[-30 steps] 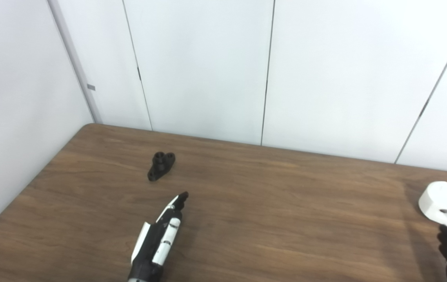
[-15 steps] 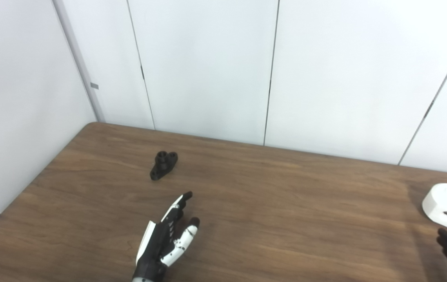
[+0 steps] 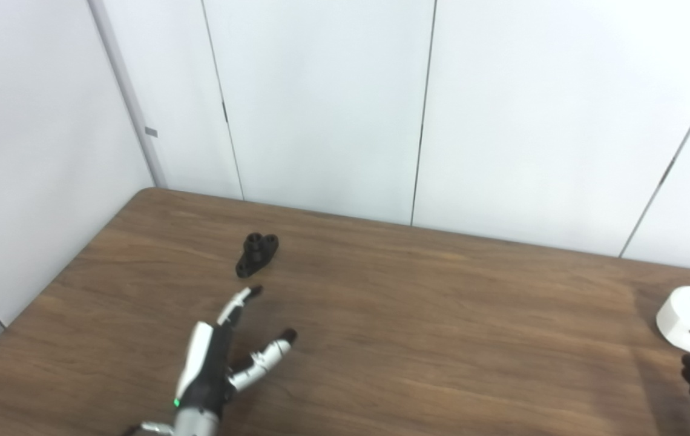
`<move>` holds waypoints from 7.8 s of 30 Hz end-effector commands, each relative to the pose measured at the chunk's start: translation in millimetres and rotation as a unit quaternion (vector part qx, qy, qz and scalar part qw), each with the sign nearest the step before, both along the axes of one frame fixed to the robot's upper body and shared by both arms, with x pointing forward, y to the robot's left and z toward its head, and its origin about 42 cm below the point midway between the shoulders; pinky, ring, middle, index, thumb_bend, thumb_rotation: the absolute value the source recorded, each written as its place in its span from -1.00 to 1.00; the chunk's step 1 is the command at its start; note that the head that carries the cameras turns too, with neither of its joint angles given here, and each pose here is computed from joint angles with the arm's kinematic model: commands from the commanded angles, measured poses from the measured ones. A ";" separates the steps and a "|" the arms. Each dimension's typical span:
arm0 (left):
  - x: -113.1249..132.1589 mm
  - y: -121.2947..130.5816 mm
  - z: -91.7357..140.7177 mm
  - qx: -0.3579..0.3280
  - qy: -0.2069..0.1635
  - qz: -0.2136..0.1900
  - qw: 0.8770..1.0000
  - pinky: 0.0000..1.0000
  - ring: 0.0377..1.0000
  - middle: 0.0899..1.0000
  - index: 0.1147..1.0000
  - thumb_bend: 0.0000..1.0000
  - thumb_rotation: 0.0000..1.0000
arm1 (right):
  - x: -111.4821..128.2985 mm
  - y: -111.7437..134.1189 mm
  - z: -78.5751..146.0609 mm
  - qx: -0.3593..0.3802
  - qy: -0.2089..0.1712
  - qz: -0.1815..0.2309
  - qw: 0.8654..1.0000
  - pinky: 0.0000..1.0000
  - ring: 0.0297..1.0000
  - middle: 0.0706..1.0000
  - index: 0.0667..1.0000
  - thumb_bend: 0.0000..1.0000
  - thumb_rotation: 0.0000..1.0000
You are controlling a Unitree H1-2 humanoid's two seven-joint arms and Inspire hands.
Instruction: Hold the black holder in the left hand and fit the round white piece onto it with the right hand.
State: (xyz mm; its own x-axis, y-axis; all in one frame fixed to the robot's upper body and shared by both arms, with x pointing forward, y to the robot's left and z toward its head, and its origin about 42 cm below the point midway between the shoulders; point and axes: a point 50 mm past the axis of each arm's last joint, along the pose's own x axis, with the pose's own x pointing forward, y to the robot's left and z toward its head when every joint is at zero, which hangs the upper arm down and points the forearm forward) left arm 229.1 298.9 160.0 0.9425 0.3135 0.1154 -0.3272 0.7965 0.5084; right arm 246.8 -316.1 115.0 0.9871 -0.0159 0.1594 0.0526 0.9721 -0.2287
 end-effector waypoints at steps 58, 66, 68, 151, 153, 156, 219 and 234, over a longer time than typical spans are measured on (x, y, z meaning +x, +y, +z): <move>177.4 74.9 29.2 0.312 0.153 0.106 0.931 1.00 0.97 0.87 0.54 0.88 -0.08 | -26.5 12.4 -28.4 0.020 0.084 0.008 0.996 1.00 0.98 0.91 1.00 0.24 1.00; 183.8 71.0 25.5 0.311 0.157 0.105 0.932 1.00 0.95 0.84 0.54 0.86 -0.09 | -26.0 15.9 -26.3 0.011 0.082 0.005 0.997 1.00 0.96 0.89 1.00 0.21 1.00; 186.4 69.5 25.3 0.310 0.157 0.102 0.932 1.00 0.94 0.84 0.51 0.86 -0.09 | -26.1 16.8 -25.5 0.008 0.080 0.004 0.997 1.00 0.95 0.89 1.00 0.22 1.00; 178.7 80.6 15.7 0.332 0.207 0.082 0.917 0.93 0.85 0.67 0.02 0.70 -0.37 | -25.3 16.3 -21.8 0.004 0.078 -0.013 0.997 1.00 1.00 0.96 1.00 0.09 1.00; 180.7 80.5 15.1 0.331 0.212 0.079 0.916 0.93 0.85 0.66 0.01 0.70 -0.36 | -25.3 16.5 -21.4 -0.003 0.077 -0.014 0.997 1.00 1.00 0.96 1.00 0.09 1.00; 183.2 79.2 14.6 0.329 0.214 0.075 0.917 0.95 0.84 0.66 0.00 0.69 -0.36 | -25.3 16.1 -21.1 -0.010 0.077 -0.017 0.997 1.00 1.00 0.96 1.00 0.11 1.00; 82.9 -32.4 11.0 0.241 0.060 -0.216 0.944 0.88 0.75 0.55 -0.16 0.04 -0.90 | -31.0 30.7 -11.3 0.014 0.058 -0.002 0.998 1.00 0.94 0.90 1.00 -0.02 1.00; 44.3 -70.5 -5.3 0.264 0.022 -0.321 0.909 0.96 0.78 0.58 -0.16 0.04 -0.90 | -34.9 36.7 -1.5 0.021 0.057 -0.003 0.998 1.00 0.97 0.91 1.00 0.02 1.00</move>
